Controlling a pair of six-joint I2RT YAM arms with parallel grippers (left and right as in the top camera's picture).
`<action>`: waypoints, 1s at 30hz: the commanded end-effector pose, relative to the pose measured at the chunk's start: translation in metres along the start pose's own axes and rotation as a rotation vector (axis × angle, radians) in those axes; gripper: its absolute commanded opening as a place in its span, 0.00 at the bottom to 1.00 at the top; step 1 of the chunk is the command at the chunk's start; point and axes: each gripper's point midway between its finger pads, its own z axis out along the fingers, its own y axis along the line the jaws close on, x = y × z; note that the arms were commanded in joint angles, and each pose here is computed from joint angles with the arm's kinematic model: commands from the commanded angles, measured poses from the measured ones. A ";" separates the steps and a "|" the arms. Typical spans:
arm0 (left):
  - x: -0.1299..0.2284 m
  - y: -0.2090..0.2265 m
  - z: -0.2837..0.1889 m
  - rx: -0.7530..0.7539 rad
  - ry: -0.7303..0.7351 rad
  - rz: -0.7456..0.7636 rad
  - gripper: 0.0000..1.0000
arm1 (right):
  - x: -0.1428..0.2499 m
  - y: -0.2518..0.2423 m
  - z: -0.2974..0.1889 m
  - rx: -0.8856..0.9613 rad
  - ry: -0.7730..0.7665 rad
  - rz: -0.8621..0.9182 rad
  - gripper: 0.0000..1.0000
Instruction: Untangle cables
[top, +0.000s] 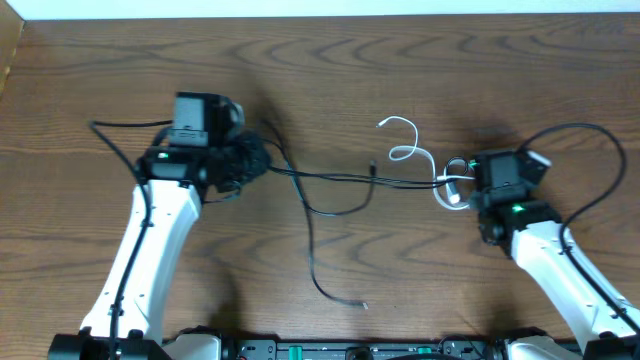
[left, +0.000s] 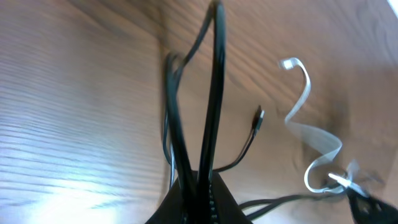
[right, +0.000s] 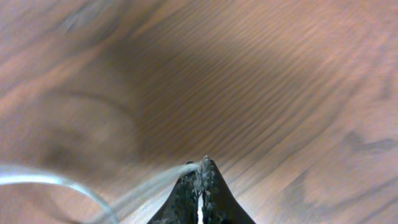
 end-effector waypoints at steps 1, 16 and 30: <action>-0.029 0.030 -0.020 -0.067 -0.108 -0.030 0.07 | -0.025 -0.035 0.009 0.115 -0.069 0.118 0.01; -0.029 0.018 -0.028 0.094 -0.059 -0.065 0.07 | -0.033 0.006 0.019 -0.310 0.106 0.184 0.09; 0.012 -0.049 -0.013 0.258 0.023 0.421 0.08 | 0.025 0.133 -0.066 -0.926 0.162 -0.357 0.58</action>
